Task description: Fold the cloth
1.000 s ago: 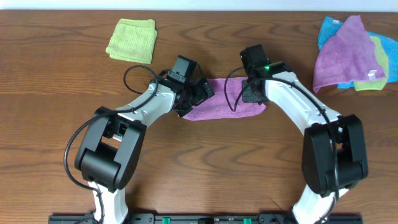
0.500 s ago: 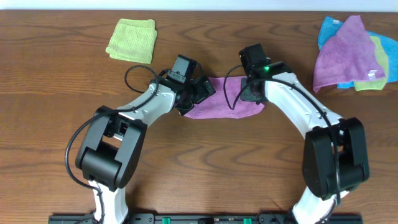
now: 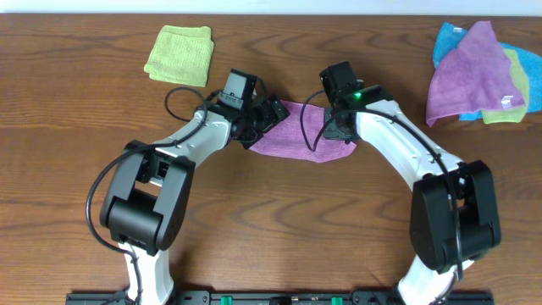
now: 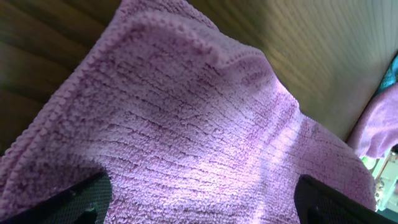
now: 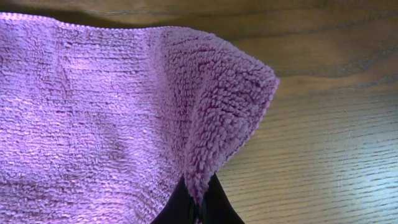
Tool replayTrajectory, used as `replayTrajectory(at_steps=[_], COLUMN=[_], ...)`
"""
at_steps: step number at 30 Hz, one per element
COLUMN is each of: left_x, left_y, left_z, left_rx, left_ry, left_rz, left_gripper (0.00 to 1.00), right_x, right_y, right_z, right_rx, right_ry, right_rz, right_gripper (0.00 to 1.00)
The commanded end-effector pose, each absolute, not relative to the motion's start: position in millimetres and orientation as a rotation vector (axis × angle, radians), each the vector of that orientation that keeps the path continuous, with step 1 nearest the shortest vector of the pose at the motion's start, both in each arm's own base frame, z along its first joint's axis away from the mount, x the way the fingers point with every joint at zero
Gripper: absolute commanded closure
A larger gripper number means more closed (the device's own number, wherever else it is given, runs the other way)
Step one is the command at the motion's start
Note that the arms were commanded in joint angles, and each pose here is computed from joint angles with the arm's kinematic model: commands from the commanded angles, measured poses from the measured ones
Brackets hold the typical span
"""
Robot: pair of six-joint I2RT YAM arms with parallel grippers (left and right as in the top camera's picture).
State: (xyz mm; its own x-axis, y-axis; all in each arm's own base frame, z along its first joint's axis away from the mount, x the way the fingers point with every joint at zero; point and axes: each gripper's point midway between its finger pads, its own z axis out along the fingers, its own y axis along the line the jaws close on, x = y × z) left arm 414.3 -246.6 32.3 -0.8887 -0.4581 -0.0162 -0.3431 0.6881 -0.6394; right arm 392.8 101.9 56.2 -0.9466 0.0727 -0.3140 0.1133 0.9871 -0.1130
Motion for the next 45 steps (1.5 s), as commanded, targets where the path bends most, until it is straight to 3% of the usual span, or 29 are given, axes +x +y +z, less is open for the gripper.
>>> replayTrajectory(at_steps=[1,17,29,34,39,45], left_x=[410.1,431.2,453.3,403.4,324.4,298.4], left_y=[-247.0,-257.4,-180.9,-133.6,-62.1,-44.6], left_z=[27.2,69.6,109.3,107.9,99.6,100.9], left_rx=[-0.657,-0.555,-0.639,-0.478,-0.450,-0.426], left_ry=[2.743,2.596,2.479,2.676,2.909,2.983], left_rz=[-0.993,-1.110,-0.911,-0.641,0.003,0.159], left_gripper=[0.05,0.05,0.05,0.05,0.05,0.05], right_x=[399.8,399.5,398.8,398.5,395.8,399.6], right_y=[103.2,103.3,103.2,105.2,104.1,109.9], right_z=[72.9,72.8,72.6,72.2,72.0,84.7], right_rx=[0.164,0.163,0.163,0.160,0.159,0.143], right_ry=[2.767,2.769,2.772,2.776,2.786,2.763], right_rz=[-0.180,-0.180,-0.181,-0.167,-0.174,-0.170], right_gripper=[0.98,0.99,0.98,0.98,0.99,0.98])
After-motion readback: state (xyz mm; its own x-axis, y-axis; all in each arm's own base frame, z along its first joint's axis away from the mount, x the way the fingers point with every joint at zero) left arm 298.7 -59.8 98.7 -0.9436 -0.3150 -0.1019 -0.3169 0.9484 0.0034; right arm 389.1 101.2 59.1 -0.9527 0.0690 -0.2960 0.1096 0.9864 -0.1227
